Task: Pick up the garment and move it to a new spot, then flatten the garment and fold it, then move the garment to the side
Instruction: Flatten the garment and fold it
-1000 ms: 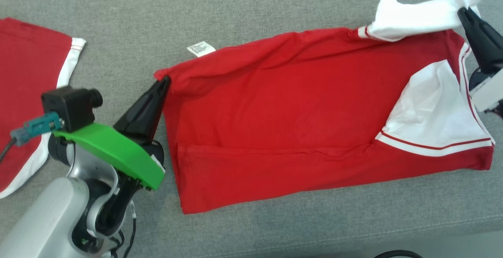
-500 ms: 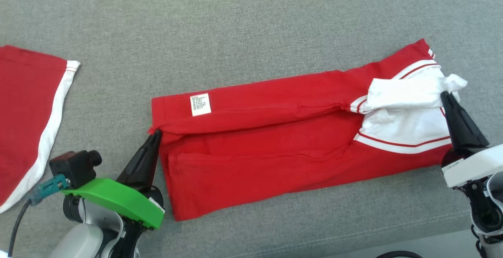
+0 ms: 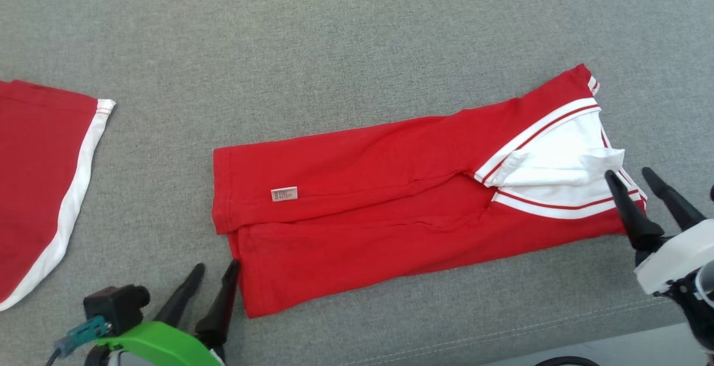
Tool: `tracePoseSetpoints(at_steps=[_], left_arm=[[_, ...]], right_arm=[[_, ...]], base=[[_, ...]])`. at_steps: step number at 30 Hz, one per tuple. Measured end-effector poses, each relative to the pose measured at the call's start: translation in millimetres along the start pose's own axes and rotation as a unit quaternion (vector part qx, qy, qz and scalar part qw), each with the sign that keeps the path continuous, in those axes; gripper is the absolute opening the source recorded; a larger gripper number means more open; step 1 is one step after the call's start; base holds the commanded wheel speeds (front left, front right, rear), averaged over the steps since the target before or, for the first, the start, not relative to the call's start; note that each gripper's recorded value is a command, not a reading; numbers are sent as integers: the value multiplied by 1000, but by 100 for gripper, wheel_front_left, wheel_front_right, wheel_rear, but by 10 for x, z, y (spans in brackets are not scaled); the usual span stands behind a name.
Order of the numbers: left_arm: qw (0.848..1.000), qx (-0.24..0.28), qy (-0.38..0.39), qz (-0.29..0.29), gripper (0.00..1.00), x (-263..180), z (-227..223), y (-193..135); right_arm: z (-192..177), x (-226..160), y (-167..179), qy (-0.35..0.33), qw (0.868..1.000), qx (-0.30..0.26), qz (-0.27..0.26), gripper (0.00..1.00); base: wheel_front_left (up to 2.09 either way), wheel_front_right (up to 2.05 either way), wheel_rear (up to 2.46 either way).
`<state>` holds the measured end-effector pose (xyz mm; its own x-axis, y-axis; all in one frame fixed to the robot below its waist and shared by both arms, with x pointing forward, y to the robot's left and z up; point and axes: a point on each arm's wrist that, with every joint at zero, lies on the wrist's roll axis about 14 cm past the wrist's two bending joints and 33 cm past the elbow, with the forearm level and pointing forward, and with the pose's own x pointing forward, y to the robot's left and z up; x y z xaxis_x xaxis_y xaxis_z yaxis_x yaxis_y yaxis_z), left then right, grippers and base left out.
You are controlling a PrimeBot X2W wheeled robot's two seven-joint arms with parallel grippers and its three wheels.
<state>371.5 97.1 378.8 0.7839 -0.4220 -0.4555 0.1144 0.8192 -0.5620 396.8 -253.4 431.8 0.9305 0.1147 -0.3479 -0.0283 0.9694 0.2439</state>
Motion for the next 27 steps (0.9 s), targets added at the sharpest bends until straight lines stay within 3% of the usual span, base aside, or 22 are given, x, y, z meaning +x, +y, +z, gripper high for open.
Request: tracePoseSetpoints(at_steps=[3, 6, 10, 13, 22, 27], left_arm=[[999, 35, -20, 17, 100, -143, 103, 69], [994, 47, -99, 2, 100, -192, 508, -108], [984, 81, -161, 18, 100, -228, 820, -94], [968, 141, -204, 32, 100, -239, 1015, -79], [962, 125, -233, 67, 100, -258, 1054, 50], [964, 102, -232, 86, 100, -282, 947, 150]], right_arm=[[215, -122, -133, -4, 1000, -20, -11, 100], [418, -135, -195, 6, 999, -43, -15, 100], [470, 20, -166, 30, 997, -63, -13, 100], [293, 279, -130, 89, 993, -73, -14, 100], [-188, 560, -195, 185, 978, -93, -23, 100], [-341, 659, -228, 205, 974, -90, -25, 100]], base=[[0, 0, 0], [0, 0, 0], [0, 0, 0], [0, 0, 0], [0, 0, 0], [0, 0, 0]])
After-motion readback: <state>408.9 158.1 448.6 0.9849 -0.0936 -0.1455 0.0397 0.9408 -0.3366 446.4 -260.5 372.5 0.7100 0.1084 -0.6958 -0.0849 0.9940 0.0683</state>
